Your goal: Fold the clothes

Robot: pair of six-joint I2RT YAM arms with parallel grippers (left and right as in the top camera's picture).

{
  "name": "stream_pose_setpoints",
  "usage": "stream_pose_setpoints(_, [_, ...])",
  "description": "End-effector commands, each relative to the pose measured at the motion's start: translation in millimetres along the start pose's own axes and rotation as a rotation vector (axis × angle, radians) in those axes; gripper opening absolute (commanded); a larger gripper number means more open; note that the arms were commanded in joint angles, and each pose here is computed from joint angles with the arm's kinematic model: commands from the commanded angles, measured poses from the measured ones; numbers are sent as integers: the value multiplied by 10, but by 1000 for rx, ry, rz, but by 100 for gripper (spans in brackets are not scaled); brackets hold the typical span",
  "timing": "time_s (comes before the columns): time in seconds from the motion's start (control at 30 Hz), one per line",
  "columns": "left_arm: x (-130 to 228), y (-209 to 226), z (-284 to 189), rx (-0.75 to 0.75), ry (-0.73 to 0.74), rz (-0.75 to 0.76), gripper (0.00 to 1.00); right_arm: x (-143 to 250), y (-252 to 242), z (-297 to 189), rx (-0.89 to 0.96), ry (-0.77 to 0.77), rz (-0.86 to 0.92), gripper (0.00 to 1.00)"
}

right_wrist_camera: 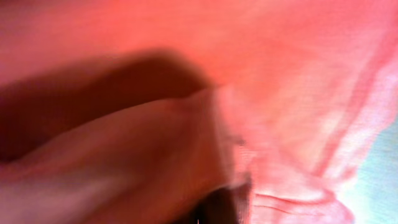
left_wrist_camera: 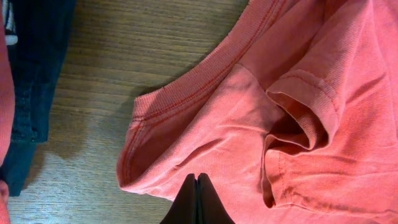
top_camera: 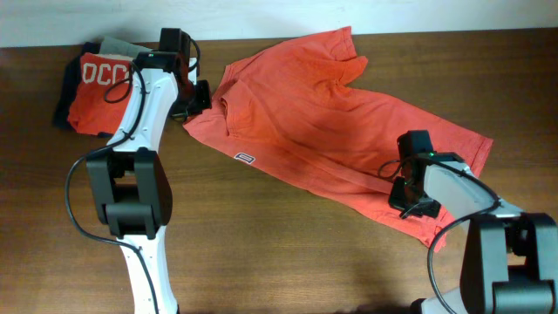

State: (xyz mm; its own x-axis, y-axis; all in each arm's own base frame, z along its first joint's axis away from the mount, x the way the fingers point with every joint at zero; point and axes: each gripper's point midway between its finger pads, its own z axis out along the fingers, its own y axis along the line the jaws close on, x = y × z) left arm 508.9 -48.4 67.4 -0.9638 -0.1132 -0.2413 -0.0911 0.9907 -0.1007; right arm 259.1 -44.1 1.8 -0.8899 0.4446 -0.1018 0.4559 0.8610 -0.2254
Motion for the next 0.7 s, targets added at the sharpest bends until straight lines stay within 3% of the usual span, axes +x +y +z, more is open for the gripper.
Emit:
stream_pose_setpoints(0.0, [-17, -19, -20, 12, -6, -6, 1, -87, -459, 12, 225, -65, 140, 4])
stream_pose_setpoints(0.27, [-26, -21, -20, 13, -10, -5, 1, -200, -981, 10, 294, -40, 320, 8])
stream_pose_setpoints(0.47, [-43, -23, -20, 13, -17, -5, 4, -330, -1126, -86, 281, -31, 345, 8])
stream_pose_setpoints(0.57, [-62, -22, -21, 12, -24, -5, 7, -547, -992, -352, 197, -35, 255, 8])
stream_pose_setpoints(0.67, [-73, -24, -21, 13, -29, -5, 9, -858, -557, -703, -10, -87, 41, 5])
